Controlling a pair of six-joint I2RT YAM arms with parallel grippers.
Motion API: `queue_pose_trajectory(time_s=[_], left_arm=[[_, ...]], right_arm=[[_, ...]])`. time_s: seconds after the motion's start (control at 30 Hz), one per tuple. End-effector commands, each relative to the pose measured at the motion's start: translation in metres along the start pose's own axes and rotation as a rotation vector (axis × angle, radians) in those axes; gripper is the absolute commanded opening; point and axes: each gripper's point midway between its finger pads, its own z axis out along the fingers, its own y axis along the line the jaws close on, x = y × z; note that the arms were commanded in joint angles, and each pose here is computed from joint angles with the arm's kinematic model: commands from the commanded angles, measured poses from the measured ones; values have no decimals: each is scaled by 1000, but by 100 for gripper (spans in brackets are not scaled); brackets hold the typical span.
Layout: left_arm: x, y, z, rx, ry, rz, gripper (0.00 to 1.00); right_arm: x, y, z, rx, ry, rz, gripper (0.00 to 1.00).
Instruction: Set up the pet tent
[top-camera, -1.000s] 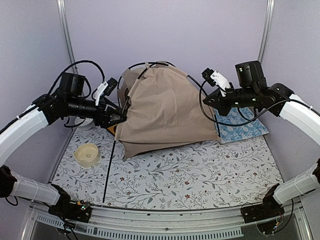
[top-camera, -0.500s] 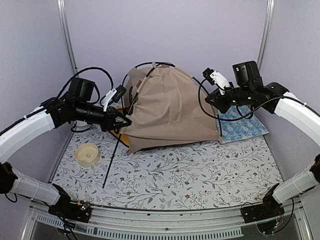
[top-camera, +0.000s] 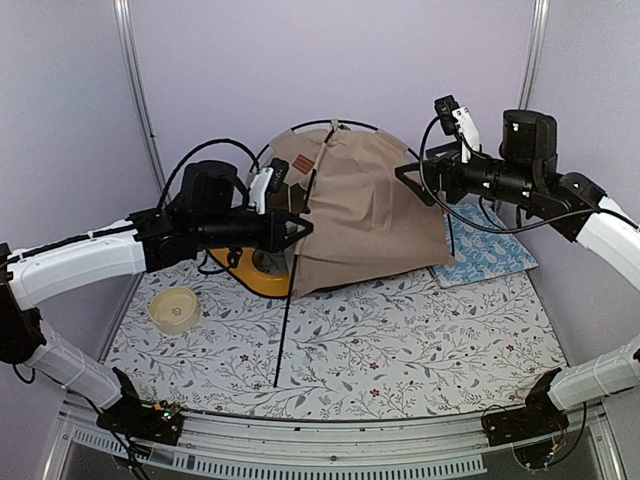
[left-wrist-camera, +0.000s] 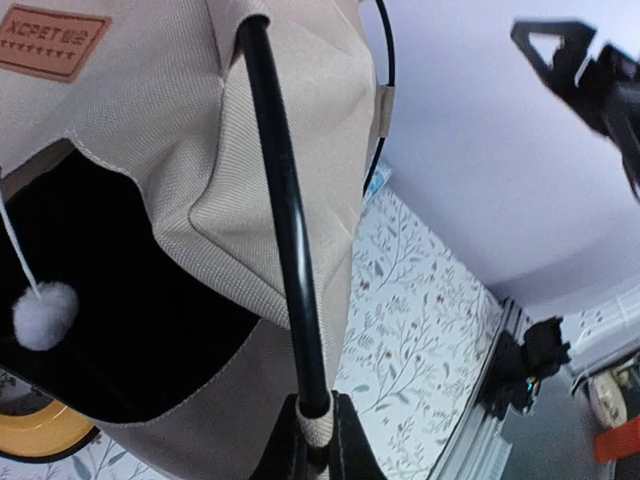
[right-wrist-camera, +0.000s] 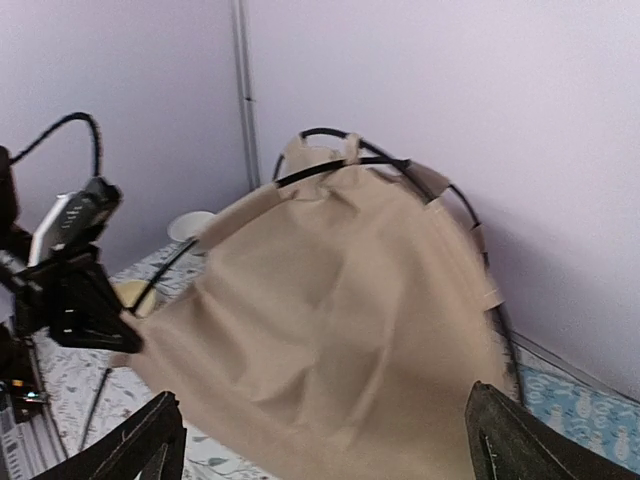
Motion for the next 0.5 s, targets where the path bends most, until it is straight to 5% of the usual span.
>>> queue_pose_trajectory(time_s=[0.0, 0.2, 0.47], left_arm=[[-82, -22, -6, 29, -355, -122, 0], [-104, -41, 31, 74, -342, -147, 0], [-115, -48, 51, 75, -350, -139, 0]], right_arm=[[1, 86, -12, -366, -98, 150, 100], [67, 157, 1, -574, -2, 323, 90], [148, 198, 29, -646, 184, 468, 71]])
